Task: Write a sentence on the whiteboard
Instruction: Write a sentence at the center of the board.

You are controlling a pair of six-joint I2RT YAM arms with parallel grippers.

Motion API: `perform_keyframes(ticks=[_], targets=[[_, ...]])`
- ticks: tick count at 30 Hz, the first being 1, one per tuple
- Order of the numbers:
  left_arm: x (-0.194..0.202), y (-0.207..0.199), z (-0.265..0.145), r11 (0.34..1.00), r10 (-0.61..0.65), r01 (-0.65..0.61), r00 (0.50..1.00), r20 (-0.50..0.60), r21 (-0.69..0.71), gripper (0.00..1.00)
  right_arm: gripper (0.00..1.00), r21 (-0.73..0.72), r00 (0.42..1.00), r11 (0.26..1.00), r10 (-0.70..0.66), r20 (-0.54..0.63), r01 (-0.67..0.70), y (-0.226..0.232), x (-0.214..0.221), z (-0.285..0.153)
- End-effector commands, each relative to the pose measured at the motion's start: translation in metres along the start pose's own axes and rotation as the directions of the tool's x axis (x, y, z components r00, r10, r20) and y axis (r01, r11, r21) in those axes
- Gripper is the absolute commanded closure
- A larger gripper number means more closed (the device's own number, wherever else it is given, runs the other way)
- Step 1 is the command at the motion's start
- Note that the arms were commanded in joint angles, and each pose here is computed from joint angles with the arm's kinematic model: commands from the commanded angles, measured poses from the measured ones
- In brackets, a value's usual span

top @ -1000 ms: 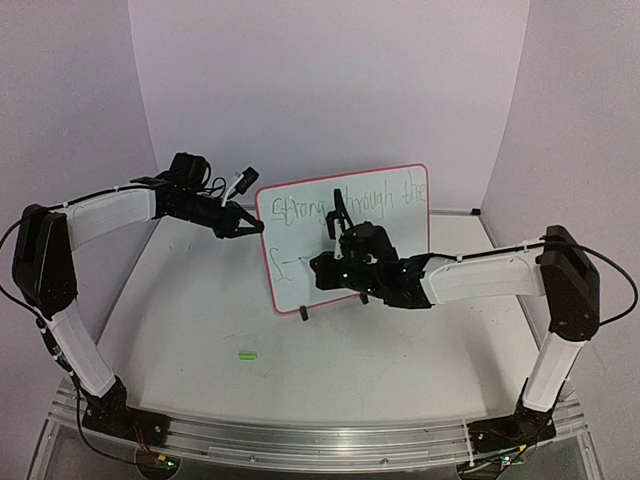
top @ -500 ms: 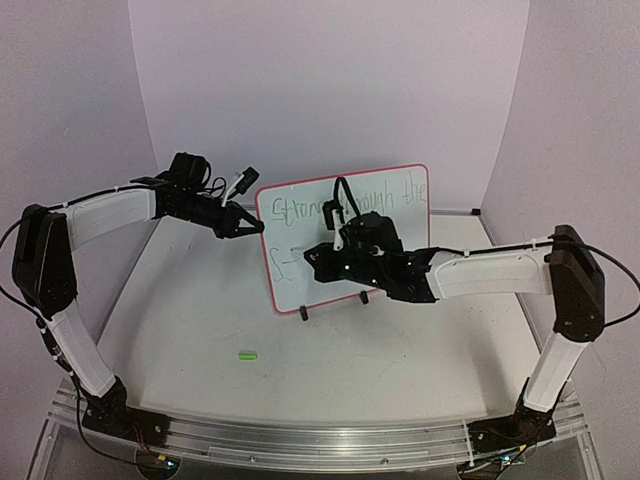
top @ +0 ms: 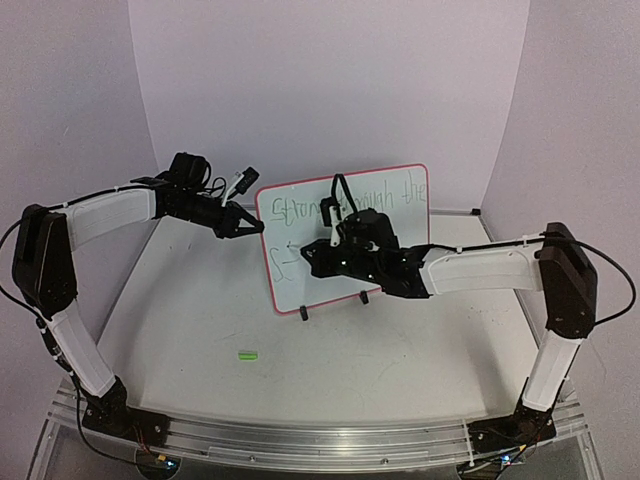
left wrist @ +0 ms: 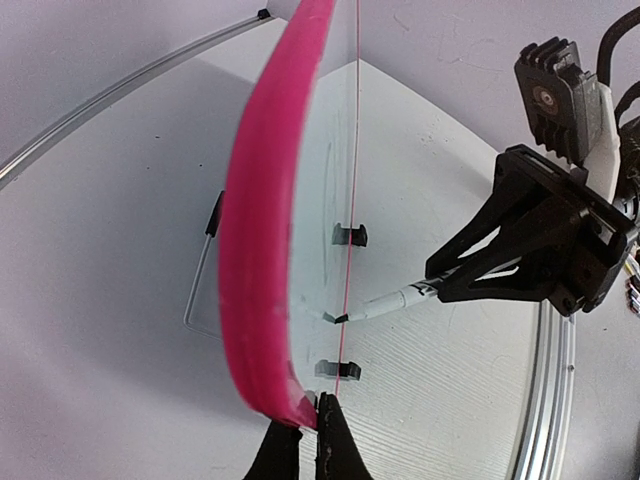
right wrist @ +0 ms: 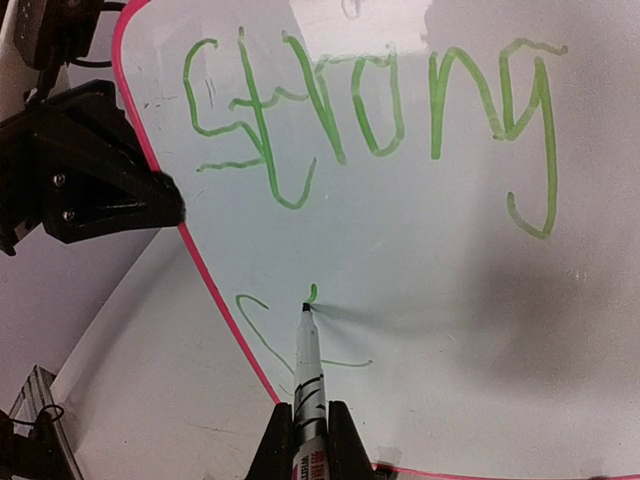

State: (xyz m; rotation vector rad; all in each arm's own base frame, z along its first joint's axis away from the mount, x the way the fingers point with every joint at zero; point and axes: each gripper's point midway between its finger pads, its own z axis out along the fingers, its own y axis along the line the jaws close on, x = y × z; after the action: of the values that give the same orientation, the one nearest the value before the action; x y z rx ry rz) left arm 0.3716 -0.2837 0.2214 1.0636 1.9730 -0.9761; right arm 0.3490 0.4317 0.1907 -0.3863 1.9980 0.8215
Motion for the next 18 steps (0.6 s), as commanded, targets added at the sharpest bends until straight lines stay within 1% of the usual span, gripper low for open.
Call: perform_keyframes(ticks=[1,9,18], targets=[[0.025,-0.003,0.008,1.0,0.02,-0.021,0.995,-0.094,-0.012,1.0,1.0,0.037,0.999,0.999,0.024,-0.032,-0.023,-0.015,0.018,0.001],[0.026,-0.002,0.009,1.0,0.018,-0.019,0.995,-0.095,-0.01,1.0,1.0,0.063,0.996,0.997,0.051,-0.074,-0.046,-0.027,0.041,-0.001],[0.026,-0.002,0.01,1.0,0.016,-0.017,0.995,-0.096,-0.008,1.0,1.0,0.059,0.995,0.997,0.051,-0.09,-0.046,-0.027,0.045,0.003]])
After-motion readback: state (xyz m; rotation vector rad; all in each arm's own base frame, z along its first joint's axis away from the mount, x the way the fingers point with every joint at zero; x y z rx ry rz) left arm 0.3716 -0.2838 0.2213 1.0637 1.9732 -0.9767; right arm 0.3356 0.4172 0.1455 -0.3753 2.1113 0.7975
